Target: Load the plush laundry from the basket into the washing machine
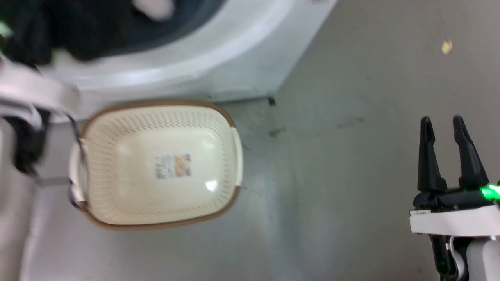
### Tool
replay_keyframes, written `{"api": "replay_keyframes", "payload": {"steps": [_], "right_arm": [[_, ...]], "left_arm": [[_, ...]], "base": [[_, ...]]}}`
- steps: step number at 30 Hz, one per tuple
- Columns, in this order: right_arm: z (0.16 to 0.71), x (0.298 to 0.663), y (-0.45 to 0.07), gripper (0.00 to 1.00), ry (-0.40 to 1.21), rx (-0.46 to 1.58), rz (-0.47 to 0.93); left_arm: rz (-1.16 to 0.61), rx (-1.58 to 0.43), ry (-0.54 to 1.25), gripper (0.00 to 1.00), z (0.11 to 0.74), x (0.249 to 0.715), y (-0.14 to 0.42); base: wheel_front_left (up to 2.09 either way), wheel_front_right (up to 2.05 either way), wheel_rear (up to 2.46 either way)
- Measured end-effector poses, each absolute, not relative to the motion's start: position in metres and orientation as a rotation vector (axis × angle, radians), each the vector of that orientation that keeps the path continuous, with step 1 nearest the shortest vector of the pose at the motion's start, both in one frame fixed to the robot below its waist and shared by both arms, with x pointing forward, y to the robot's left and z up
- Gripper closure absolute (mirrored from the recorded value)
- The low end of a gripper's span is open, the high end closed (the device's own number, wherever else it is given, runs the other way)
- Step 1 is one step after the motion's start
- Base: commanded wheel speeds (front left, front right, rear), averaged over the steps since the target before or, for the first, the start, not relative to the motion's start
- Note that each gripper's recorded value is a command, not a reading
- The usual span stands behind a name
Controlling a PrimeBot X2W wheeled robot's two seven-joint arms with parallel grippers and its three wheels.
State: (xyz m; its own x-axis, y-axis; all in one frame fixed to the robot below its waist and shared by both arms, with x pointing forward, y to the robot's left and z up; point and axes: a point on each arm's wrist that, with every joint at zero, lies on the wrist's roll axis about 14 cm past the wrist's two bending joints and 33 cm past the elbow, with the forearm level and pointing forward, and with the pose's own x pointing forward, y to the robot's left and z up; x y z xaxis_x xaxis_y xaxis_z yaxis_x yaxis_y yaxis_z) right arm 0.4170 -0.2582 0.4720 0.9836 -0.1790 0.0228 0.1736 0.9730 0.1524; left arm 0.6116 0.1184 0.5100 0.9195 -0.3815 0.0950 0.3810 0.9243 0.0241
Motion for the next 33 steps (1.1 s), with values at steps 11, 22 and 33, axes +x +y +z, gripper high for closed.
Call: {"api": "replay_keyframes", "payload": {"steps": [11, 22, 33], "right_arm": [[0.431, 0.415, -0.277, 0.00, 0.078, 0.151, -0.250], [0.417, 0.403, -0.295, 0.00, 0.136, 0.115, -0.310], [0.420, 0.412, -0.287, 0.00, 0.115, 0.117, -0.276]], "left_arm": [[-0.412, 0.085, 0.017, 1.00, 0.465, 0.718, 0.096], [-0.383, 0.143, 0.149, 1.00, 0.417, 0.771, 0.088], [-0.379, 0.172, 0.170, 0.00, 0.409, 0.769, 0.095]], "base": [[0.00, 0.00, 0.00], [0.00, 0.00, 0.00], [0.00, 0.00, 0.00]]}}
